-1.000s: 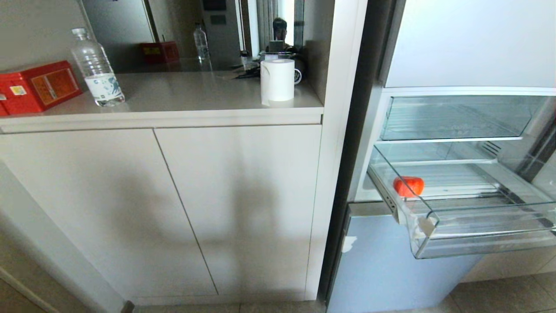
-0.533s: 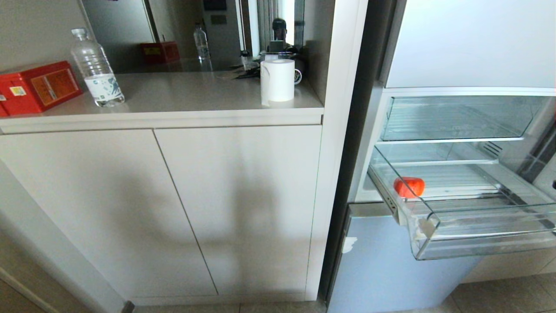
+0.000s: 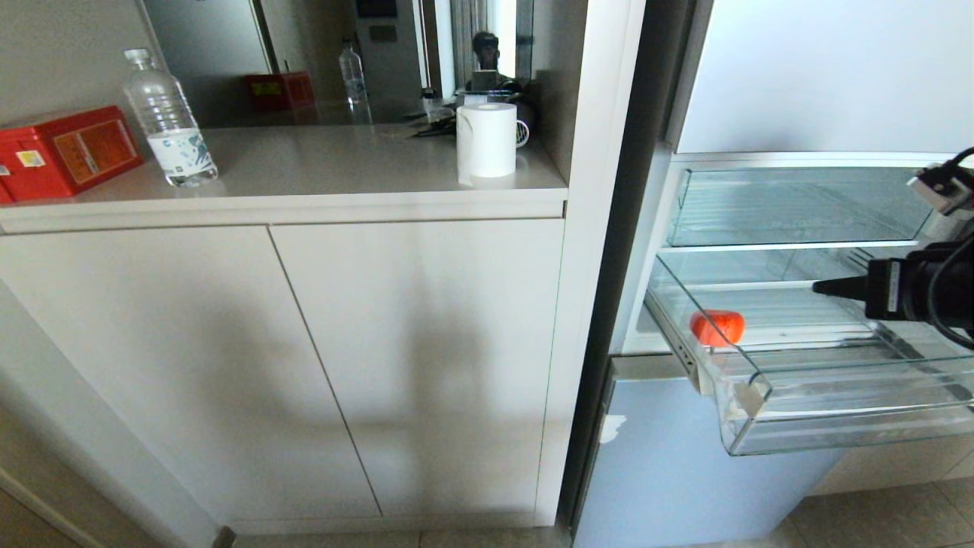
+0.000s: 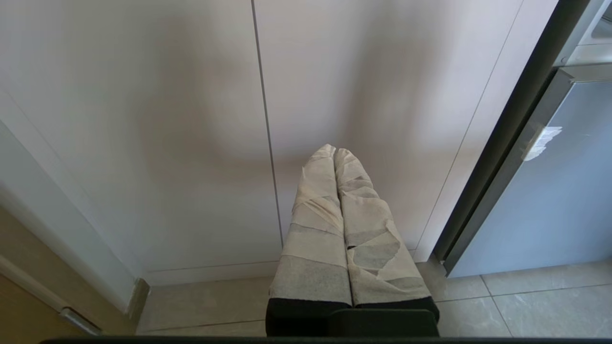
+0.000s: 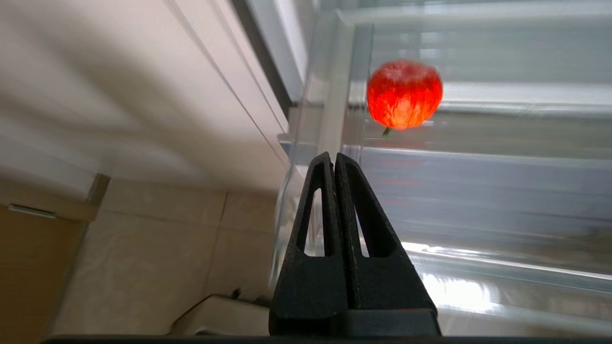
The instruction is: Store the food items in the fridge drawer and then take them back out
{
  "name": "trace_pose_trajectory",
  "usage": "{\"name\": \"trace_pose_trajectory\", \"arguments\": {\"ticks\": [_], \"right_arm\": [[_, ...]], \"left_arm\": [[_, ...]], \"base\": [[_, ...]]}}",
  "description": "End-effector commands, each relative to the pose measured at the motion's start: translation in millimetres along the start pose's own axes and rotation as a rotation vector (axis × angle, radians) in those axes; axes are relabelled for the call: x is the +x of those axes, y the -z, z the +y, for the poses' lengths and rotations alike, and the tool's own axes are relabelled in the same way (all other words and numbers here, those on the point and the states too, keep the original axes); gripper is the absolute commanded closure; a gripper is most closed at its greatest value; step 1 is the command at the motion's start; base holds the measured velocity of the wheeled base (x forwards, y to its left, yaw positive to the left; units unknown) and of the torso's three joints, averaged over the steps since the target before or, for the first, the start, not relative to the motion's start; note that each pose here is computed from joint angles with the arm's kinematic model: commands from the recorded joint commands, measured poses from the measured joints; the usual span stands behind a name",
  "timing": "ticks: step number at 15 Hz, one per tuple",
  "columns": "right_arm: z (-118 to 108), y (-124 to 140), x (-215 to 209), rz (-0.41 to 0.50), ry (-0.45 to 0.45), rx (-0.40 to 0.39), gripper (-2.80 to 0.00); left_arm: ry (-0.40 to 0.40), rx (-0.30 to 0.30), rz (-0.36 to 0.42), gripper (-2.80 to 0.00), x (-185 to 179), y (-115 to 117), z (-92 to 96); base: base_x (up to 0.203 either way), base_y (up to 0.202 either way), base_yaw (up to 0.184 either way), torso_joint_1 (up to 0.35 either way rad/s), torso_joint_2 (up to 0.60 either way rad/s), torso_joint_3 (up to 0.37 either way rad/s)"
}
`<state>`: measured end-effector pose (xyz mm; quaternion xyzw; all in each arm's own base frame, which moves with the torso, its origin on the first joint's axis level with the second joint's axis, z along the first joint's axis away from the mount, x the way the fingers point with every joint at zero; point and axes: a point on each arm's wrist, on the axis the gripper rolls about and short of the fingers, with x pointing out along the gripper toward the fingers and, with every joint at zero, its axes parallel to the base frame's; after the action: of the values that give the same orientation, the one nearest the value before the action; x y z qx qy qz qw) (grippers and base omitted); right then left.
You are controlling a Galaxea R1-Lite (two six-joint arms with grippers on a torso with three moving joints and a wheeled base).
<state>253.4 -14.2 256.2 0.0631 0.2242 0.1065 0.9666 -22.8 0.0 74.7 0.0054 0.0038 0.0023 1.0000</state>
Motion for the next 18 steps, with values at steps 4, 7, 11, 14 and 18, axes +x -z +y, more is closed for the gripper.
{"name": "trace_pose_trajectory", "arguments": {"ticks": [4,7,11,14,18], "right_arm": [[-2.1,2.3,113.4,0.169,0.034,0.046,-2.8],[-9.1,1.6,140.9,0.176,0.108,0.046,-2.8],[-19.4,2.9,156.2,0.18,0.147,0.063,-2.8],[-38.0,0.3,157.6,0.167,0.182,0.09,-2.8],[-55.8,6.7,175.7,0.187,0.211,0.107,-2.8]], "left_arm": [[-0.001,0.0,0.002,0.0,0.1,0.0,0.0],[-0.001,0.0,0.002,0.0,0.1,0.0,0.0],[0.0,0.0,0.002,0.0,0.1,0.0,0.0],[-0.001,0.0,0.002,0.0,0.1,0.0,0.0],[-0.001,0.0,0.002,0.0,0.1,0.0,0.0]], "base": [[0.0,0.0,0.0,0.0,0.0,0.0],[0.0,0.0,0.0,0.0,0.0,0.0],[0.0,0.0,0.0,0.0,0.0,0.0],[0.0,0.0,0.0,0.0,0.0,0.0],[0.0,0.0,0.0,0.0,0.0,0.0]]}}
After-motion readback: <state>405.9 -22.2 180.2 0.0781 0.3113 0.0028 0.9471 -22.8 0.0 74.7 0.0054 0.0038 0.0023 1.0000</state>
